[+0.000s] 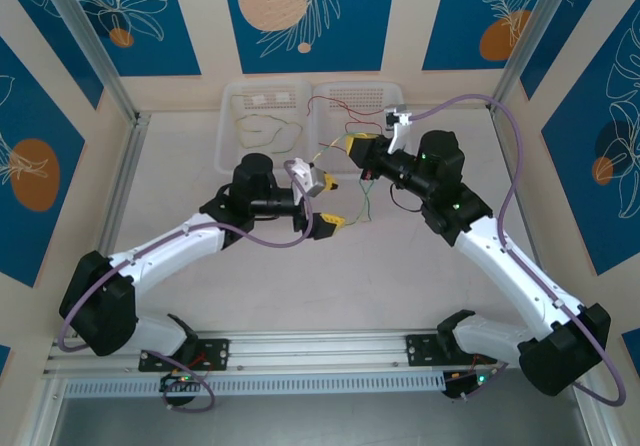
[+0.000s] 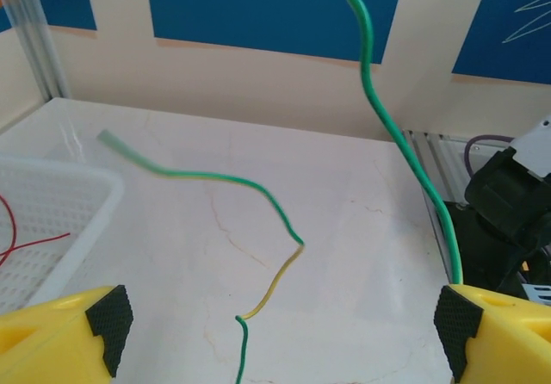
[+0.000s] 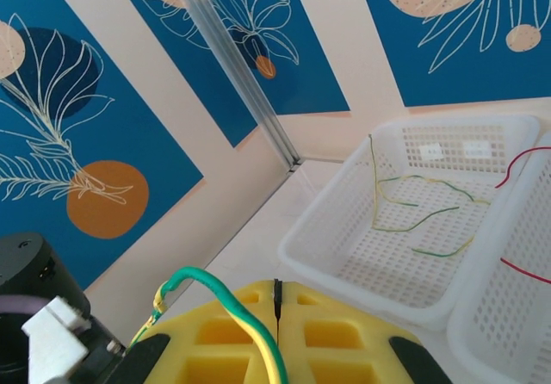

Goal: Untangle the cables

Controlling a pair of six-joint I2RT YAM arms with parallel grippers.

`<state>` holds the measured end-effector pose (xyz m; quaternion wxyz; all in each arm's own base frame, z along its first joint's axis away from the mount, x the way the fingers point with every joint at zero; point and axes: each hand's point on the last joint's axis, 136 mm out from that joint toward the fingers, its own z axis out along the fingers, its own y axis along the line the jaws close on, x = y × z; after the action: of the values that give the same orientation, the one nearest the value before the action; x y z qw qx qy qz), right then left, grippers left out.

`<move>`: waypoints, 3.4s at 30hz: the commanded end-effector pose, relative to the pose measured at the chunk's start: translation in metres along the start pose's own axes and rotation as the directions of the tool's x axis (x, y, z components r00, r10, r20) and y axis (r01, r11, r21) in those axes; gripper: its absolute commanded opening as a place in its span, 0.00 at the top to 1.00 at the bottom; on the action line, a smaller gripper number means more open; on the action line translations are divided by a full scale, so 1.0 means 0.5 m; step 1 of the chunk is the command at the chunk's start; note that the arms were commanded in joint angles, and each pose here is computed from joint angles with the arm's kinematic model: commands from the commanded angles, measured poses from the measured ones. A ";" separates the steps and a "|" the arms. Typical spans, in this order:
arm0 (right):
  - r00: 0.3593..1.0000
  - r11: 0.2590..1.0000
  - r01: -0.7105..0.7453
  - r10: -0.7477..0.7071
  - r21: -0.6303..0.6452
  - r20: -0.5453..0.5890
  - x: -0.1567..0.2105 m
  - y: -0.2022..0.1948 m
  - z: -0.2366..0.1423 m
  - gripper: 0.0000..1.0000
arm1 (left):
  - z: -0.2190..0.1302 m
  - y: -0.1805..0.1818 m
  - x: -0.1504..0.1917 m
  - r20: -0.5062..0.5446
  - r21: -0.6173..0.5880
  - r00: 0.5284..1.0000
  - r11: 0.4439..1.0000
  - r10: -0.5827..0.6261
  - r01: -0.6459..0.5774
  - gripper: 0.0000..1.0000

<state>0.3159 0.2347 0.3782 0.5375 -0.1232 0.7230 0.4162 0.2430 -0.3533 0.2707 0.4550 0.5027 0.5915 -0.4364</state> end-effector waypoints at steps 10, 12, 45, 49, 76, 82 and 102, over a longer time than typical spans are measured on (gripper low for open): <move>0.993 0.985 0.073 -0.086 0.159 0.079 -0.062 -0.035 0.009 1.00 | 0.012 -0.052 -0.001 -0.034 0.113 0.999 0.993 0.033 -0.029 0.06; 0.994 0.988 0.062 -0.074 0.144 0.082 -0.065 -0.029 0.007 1.00 | 0.015 -0.041 0.009 -0.048 0.084 0.998 0.996 0.029 -0.025 0.09; 0.982 0.930 -0.064 -0.006 0.363 0.189 -0.021 -0.154 -0.130 0.19 | -0.308 0.310 -0.079 0.129 -0.649 0.983 0.737 -0.133 0.185 1.00; 0.991 0.922 -0.072 0.022 0.381 0.133 0.011 -0.170 -0.121 0.20 | -0.334 0.421 -0.090 0.181 -0.718 0.968 0.649 -0.176 0.252 1.00; 0.996 0.887 -0.014 -0.026 0.461 0.080 0.022 -0.174 -0.204 0.20 | -0.243 0.749 0.198 -0.079 -0.874 0.787 0.422 -0.611 0.240 1.00; 0.997 0.899 -0.031 -0.004 0.437 0.079 0.021 -0.177 -0.178 0.20 | -0.240 0.741 0.188 -0.153 -0.893 0.768 0.420 -0.622 0.162 1.00; 0.998 0.902 -0.019 -0.009 0.430 0.062 0.016 -0.170 -0.177 0.20 | -0.216 0.738 0.248 -0.213 -0.901 0.706 0.415 -0.676 0.126 0.72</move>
<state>0.3083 0.1188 0.3188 0.5580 0.0191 0.7927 0.2446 0.5879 -0.1825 0.1312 0.3030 0.1508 0.9394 -0.0545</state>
